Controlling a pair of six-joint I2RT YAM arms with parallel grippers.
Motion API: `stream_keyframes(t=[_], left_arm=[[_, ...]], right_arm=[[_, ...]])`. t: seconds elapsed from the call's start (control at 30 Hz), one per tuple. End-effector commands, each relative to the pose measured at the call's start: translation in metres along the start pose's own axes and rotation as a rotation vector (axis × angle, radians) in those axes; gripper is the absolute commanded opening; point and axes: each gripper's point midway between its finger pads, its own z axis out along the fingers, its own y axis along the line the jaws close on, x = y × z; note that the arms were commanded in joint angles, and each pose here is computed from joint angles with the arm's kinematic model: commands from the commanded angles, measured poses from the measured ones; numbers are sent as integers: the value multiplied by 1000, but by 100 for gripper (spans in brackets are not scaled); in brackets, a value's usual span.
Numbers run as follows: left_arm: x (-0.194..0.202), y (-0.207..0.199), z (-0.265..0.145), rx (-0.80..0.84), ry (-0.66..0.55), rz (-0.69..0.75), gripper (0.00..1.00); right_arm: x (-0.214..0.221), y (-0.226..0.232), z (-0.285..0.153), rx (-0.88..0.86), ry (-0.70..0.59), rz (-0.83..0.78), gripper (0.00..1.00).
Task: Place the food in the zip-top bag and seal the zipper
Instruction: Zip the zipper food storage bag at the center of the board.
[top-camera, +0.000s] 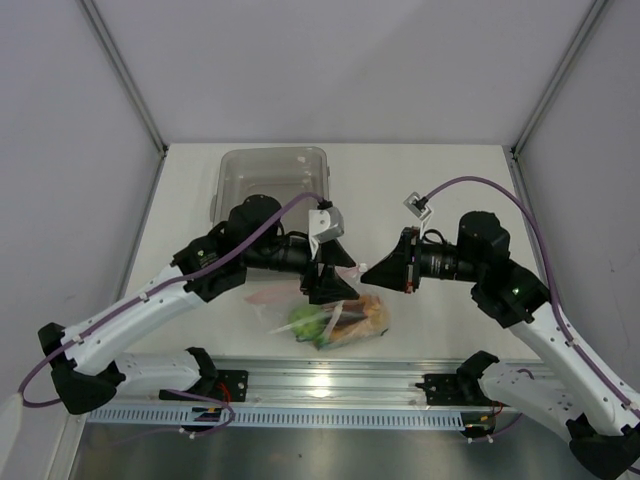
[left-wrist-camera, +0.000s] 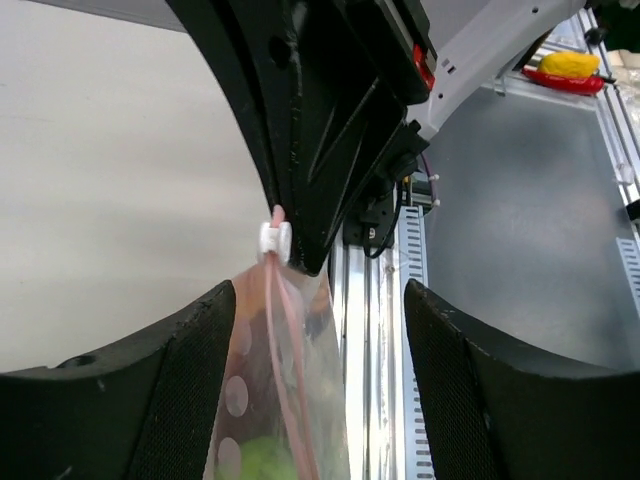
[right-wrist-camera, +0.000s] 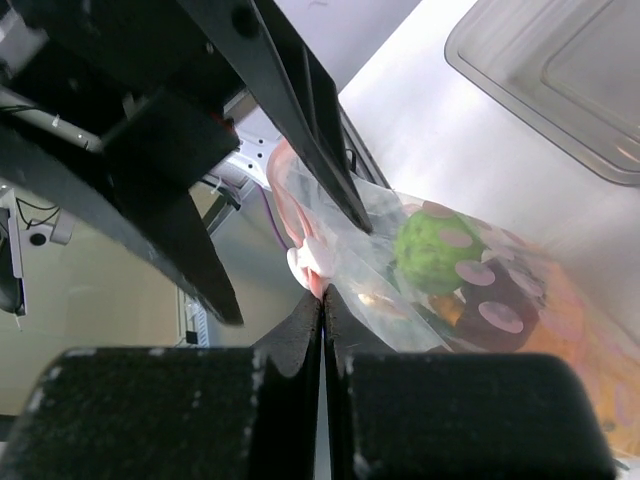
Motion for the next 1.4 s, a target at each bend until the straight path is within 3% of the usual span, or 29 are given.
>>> stream_keyframes(t=[0.0,0.13,0.53,1.07,1.17,1.27,1.3,1.37], left_arm=[[-47,-9,-14,56,-130,17,68],[-54,-5,-9,99,-126,-30,57],[-54,-10,2,191,-132,-14,43],[-34,0,9,159,-97,-47,42],[-33,0,8,160,-92,-52,33],[-32,1,8,151,-89,-61,15],[-30,3,9,145,-83,-70,5],[-28,4,9,139,-73,-81,1]], right_arm=[[-6,11,-4,-42,-35,-64,0],[-6,16,-6,-59,-34,-87,0],[-5,20,-10,-61,-27,-94,0],[-5,19,-10,-60,-31,-83,0],[-6,18,-10,-54,-35,-81,0],[-7,17,-9,-49,-38,-78,0],[-7,17,-9,-48,-40,-78,0],[-6,14,-7,-41,-37,-70,0]])
